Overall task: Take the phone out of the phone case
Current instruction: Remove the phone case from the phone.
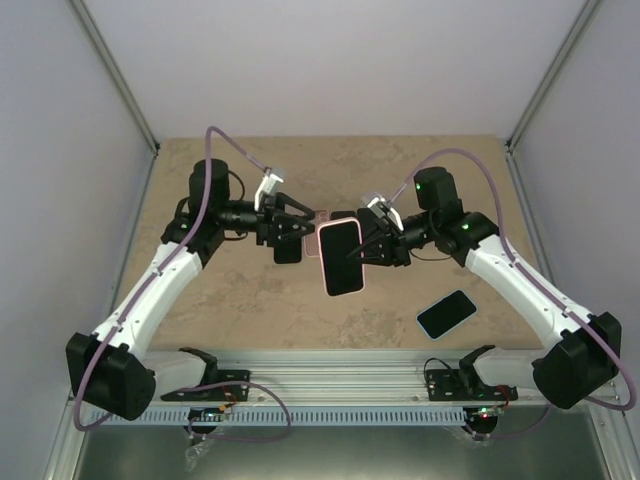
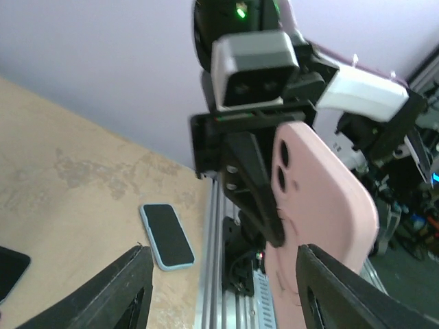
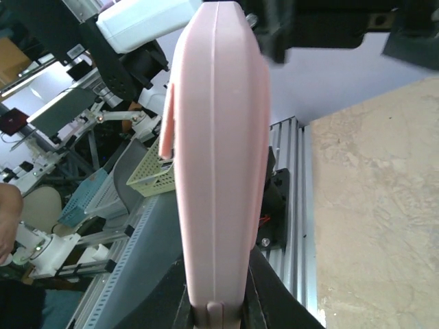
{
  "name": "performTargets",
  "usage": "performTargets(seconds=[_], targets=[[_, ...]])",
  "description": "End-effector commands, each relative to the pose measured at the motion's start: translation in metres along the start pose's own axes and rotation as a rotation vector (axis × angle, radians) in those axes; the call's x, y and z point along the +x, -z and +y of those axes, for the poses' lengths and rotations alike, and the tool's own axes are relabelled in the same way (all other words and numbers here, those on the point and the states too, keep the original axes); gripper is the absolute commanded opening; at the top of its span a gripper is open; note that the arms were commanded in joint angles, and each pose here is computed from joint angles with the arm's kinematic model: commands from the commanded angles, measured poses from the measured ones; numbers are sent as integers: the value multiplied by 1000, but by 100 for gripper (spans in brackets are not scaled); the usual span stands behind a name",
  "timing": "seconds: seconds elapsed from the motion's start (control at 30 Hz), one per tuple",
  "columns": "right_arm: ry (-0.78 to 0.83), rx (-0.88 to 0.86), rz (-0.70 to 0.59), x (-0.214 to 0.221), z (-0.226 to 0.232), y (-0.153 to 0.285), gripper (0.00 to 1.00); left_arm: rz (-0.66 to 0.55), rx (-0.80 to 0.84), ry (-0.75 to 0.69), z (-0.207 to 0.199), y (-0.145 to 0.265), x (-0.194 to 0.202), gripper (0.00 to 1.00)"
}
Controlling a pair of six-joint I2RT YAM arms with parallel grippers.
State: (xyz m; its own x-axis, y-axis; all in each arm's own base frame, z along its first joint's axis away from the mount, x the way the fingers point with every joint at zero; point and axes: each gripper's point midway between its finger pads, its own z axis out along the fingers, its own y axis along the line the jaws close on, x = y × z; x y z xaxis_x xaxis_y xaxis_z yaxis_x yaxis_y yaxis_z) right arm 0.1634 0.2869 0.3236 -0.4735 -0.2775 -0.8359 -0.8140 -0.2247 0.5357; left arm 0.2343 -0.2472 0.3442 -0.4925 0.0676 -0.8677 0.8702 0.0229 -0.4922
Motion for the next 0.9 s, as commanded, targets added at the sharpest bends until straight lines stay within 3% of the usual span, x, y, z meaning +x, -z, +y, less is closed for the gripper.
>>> performTargets(seconds=[0.0,0.67,0.87], targets=[[22,12,-15,-7,-4,0,1,120,21,-51,-19,-11,29,60],[28,142,34,14,-30,1,0,126,24,-82,-30,-3,18,58],[41,151,45,17,-30,-1,1,112,-47,-65,-13,-8,13,51]])
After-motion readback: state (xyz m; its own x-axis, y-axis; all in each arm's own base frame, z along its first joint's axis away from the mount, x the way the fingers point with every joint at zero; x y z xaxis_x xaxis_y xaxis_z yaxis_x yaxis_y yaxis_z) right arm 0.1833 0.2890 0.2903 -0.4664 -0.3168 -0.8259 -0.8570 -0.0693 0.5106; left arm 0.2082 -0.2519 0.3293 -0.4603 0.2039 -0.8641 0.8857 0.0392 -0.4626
